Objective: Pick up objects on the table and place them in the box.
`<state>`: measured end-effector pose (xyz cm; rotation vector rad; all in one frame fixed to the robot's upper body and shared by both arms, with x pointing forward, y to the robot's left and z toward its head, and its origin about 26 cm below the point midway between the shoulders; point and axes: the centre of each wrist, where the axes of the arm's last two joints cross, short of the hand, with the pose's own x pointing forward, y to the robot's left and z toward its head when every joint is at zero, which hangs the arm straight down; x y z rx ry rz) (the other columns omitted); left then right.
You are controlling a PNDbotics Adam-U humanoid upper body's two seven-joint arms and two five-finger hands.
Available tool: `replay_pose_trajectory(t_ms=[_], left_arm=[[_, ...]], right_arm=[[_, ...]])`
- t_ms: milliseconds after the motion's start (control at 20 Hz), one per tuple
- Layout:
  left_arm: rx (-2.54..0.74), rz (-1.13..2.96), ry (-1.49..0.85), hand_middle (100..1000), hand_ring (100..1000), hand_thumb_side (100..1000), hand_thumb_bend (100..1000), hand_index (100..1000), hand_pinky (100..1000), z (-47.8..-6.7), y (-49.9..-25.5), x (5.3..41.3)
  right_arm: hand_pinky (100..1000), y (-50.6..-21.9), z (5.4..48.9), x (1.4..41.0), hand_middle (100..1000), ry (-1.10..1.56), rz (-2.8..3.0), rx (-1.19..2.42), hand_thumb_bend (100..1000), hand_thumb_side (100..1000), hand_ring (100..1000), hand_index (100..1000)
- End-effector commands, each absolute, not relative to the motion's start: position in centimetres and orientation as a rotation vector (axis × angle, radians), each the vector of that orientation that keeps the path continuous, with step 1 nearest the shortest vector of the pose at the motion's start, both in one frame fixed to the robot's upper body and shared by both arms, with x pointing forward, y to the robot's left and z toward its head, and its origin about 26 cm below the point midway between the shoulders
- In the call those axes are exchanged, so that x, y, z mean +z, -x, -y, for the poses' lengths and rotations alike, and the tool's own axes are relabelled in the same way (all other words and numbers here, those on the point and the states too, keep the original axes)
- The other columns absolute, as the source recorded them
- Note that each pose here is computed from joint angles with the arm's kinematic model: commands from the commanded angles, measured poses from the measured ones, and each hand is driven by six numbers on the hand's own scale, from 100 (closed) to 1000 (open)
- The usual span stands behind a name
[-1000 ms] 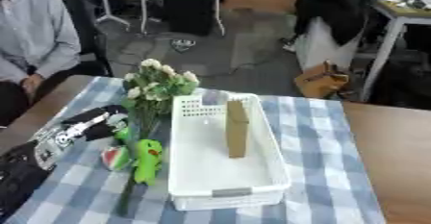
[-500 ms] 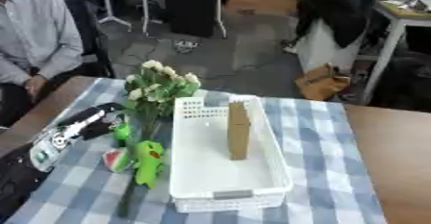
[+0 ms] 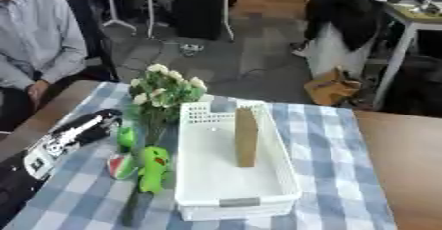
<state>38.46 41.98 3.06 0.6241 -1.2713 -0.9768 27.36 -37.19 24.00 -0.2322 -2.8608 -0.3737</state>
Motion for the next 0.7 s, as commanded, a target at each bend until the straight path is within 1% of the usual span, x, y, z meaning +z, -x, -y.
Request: replay_pose_trajectory(t_ms=[50,450,700], left_arm=[[-0.975,1.293,-0.634,990,1000,1000,188,1000,959,-42.9,-38.6,4.1],[-0.942,1.326,-0.535,981,1000,1000,200,1000,952,-42.3,-38.3,2.2],[-0.971,1.315,-0.517,983,1000,1000,212,1000,953,-42.1,-38.3,1.9]], right_arm=[[801,-27.1,37.2,25.1,776,0.229,2.891,-0.351,100,727,844,776],[801,-27.1,37.2,25.0,776,0.227,2.887,-0.353,100,725,844,776],[801,-27.1,37.2,24.9,774,0.223,2.885,-0.350,100,724,844,775]])
